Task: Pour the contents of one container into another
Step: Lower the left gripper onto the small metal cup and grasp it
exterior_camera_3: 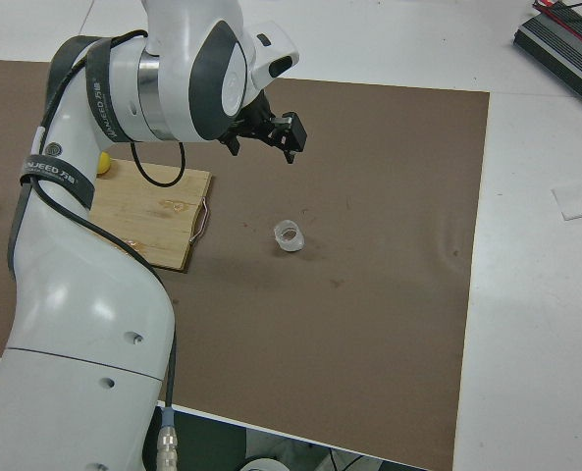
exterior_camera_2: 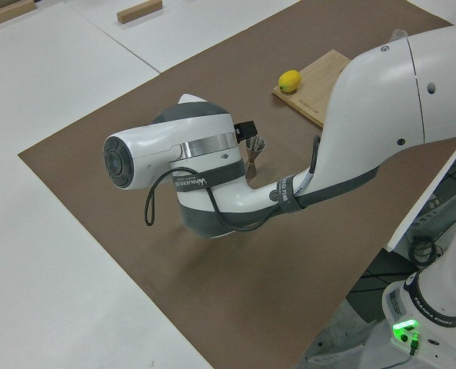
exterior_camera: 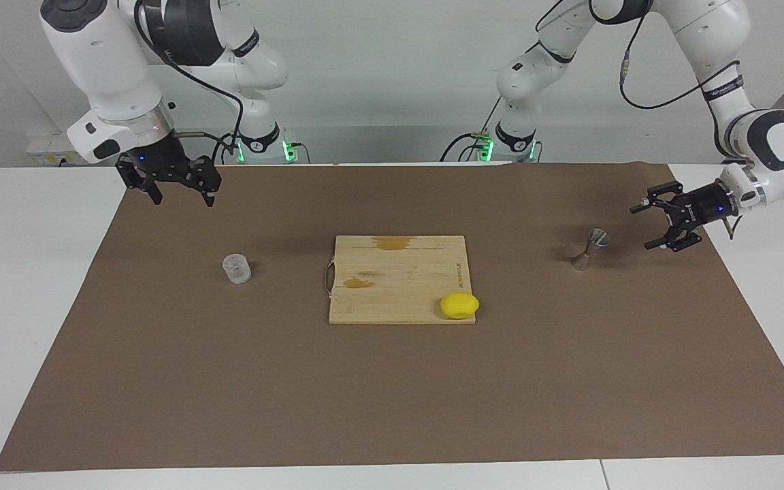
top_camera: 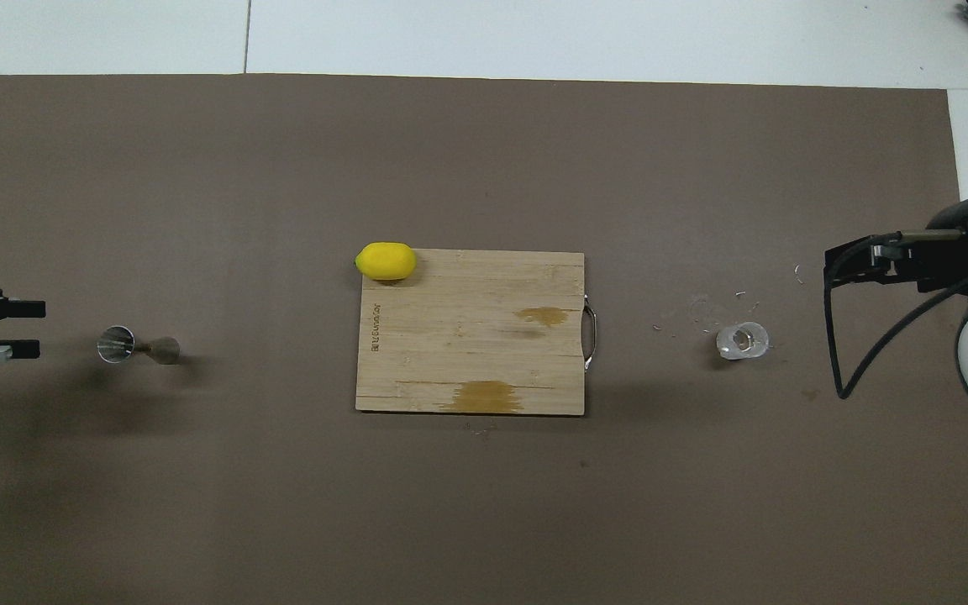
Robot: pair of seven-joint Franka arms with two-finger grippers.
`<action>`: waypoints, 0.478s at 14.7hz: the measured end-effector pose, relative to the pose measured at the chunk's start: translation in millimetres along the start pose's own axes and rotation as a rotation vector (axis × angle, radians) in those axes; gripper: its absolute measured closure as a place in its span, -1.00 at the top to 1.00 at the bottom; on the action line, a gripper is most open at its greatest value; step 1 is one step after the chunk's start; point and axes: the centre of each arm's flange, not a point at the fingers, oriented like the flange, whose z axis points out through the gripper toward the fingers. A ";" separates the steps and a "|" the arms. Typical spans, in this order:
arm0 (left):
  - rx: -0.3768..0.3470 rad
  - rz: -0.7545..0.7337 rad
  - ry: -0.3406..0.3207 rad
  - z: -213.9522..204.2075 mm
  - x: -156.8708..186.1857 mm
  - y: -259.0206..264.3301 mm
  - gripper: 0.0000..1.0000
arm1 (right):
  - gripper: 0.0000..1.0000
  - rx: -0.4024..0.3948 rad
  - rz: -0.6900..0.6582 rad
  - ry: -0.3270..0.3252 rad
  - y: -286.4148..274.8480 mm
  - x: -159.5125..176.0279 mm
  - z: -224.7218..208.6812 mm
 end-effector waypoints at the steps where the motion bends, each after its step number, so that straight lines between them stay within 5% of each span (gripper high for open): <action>1: -0.001 0.048 0.010 -1.0 -4.3 -2.9 1.00 | 1.00 0.000 0.000 0.000 0.0 0.0 0.0; 7: -0.032 0.266 0.127 4.4 -58.0 -13.5 1.00 | 1.00 0.000 0.000 0.000 0.0 0.0 0.0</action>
